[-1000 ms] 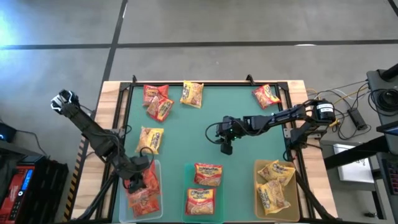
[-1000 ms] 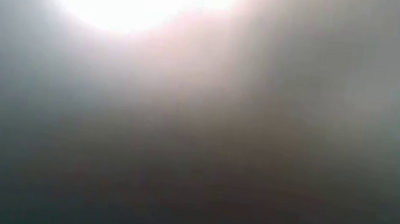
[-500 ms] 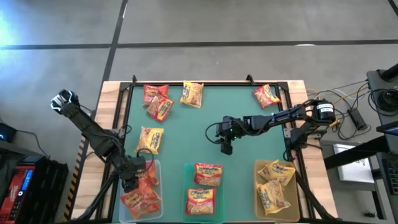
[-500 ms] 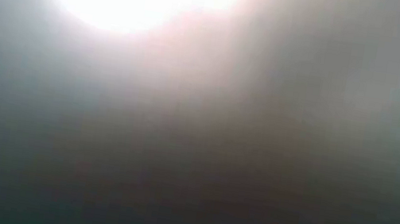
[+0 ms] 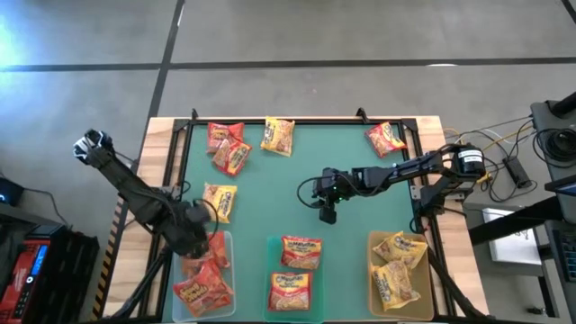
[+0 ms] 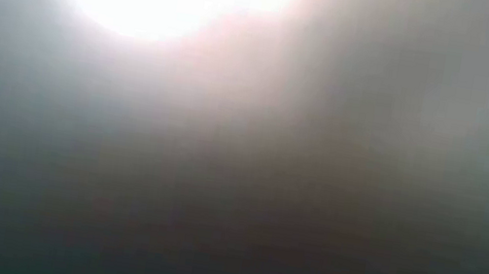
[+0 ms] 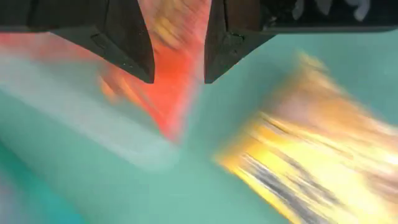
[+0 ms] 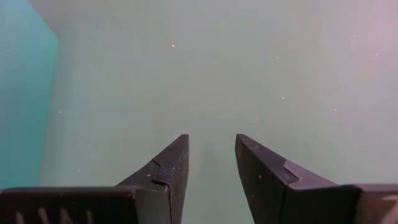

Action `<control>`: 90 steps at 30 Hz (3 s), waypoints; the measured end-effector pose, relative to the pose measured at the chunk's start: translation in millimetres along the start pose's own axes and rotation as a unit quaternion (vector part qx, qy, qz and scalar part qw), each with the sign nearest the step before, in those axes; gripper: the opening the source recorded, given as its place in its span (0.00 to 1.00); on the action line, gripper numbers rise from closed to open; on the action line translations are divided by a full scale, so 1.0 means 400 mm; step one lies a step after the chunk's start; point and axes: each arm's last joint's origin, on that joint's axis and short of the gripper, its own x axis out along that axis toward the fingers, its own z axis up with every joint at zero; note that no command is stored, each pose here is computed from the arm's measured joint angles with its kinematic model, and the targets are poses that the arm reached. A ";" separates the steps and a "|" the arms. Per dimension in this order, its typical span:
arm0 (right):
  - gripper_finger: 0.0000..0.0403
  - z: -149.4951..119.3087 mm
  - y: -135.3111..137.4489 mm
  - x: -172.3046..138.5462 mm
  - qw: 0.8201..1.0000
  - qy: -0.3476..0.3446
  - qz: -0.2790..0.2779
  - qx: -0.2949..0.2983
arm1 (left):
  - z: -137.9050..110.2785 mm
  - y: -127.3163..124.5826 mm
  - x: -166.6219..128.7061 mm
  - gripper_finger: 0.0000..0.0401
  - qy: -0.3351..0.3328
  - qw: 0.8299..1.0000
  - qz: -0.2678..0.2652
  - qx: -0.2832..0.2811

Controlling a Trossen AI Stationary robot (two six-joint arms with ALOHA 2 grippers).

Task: Sort Maruchan noodles
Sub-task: Put the yellow noodle pack into the orange bin

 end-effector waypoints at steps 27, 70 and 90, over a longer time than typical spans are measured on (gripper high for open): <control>0.31 0.000 0.000 0.000 1.000 0.000 0.000 0.000 | 0.111 0.183 0.113 0.30 -0.005 0.974 0.198 -0.110; 0.31 0.000 0.000 0.000 1.000 0.000 0.000 0.000 | 0.301 0.049 0.276 0.30 -0.181 0.981 0.056 0.043; 0.31 0.004 0.000 0.000 1.000 -0.007 0.001 0.000 | 0.289 0.010 0.335 0.30 -0.063 0.998 0.001 0.010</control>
